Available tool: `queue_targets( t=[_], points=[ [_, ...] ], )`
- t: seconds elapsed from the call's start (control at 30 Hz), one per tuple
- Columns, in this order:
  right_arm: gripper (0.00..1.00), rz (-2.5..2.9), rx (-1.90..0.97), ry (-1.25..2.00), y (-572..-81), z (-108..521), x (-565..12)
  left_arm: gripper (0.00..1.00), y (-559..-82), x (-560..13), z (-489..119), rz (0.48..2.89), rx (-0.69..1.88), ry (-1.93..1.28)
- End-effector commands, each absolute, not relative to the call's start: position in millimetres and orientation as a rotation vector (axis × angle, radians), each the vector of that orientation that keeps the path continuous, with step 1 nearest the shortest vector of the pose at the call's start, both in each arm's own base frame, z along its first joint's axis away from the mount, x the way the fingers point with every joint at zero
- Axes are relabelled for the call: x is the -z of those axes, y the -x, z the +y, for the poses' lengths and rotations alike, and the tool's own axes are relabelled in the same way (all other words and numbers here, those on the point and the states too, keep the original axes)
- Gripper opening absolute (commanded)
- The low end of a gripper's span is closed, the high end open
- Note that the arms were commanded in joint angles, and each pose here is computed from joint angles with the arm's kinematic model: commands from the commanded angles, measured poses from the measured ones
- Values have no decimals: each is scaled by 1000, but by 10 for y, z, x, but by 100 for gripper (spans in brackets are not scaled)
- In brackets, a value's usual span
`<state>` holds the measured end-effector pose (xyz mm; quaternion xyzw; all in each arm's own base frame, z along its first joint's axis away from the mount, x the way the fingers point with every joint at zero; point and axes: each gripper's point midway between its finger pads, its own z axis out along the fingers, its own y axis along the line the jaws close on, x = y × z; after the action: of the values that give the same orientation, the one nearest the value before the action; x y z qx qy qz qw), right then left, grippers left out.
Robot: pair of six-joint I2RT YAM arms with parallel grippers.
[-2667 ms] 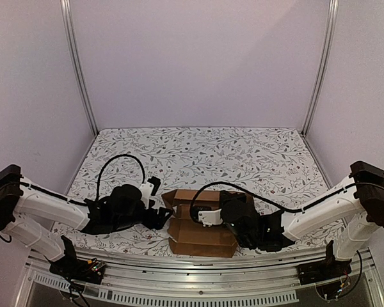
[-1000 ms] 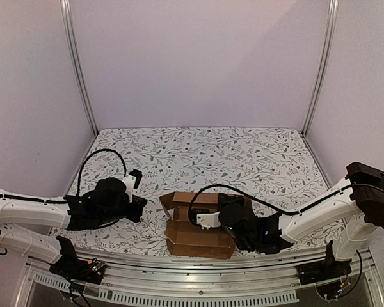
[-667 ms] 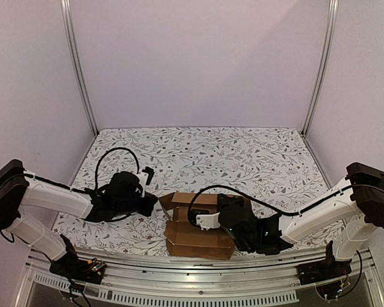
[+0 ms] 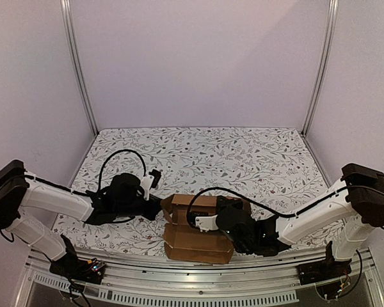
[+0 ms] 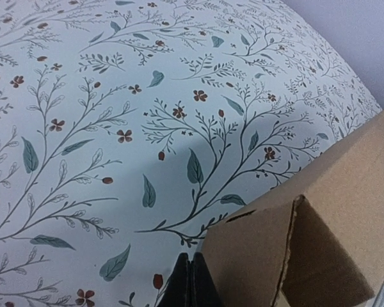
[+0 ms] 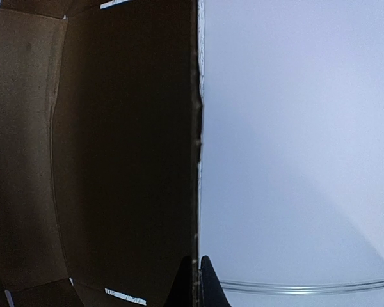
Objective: Fold the paper box
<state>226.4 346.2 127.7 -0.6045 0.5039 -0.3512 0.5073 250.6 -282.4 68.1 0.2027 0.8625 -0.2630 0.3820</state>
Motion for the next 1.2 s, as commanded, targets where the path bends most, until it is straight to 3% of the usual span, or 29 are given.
queue_targets(
  t=[0.0, 1.17],
  points=[
    [0, 1223, 837, 1429, -2262, 3529, -1304, 0, -2371, -626, -2762, 2232, 650, -504],
    [0, 1153, 959, 1505, -2097, 3547, -886, 0, -1973, -619, -2871, 2202, 701, -505]
  ],
)
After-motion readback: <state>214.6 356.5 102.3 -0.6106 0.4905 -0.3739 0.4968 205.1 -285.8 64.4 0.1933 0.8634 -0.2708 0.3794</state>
